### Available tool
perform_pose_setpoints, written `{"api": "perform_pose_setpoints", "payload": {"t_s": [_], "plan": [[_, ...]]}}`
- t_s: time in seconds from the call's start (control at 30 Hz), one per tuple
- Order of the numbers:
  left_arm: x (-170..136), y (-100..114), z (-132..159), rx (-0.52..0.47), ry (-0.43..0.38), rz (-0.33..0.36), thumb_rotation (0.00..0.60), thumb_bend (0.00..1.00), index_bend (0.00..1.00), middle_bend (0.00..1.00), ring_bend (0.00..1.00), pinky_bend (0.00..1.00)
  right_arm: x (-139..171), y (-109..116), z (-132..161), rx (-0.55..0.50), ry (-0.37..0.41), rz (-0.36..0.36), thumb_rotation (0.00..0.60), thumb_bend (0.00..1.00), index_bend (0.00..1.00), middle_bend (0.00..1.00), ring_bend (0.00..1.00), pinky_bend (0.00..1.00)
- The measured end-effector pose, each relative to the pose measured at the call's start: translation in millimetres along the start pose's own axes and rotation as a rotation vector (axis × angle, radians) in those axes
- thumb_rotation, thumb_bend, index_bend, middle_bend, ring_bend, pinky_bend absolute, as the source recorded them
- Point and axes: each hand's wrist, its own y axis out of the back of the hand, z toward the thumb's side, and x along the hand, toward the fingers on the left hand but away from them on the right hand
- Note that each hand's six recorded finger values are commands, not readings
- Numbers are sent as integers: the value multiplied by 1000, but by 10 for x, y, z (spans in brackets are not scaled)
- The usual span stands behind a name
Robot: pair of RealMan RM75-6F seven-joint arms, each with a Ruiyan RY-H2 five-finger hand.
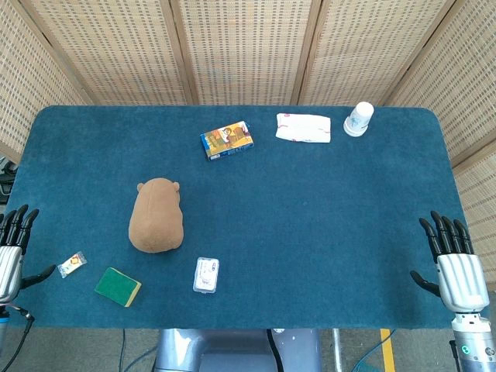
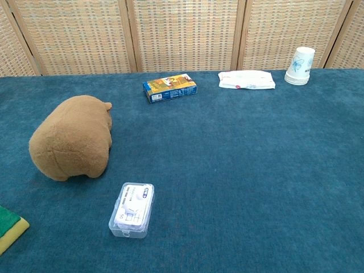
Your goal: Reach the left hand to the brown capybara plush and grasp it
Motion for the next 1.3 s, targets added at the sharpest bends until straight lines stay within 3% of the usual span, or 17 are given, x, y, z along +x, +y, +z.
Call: {"api": "perform_pose_setpoints", "payload": {"t_s": [1.3], "plan": [[49,-17,-6,-23,6,-20,600,136,0,0,0,0,2,-86,23,-17,9,52,600,144,123,0,0,0]]}}
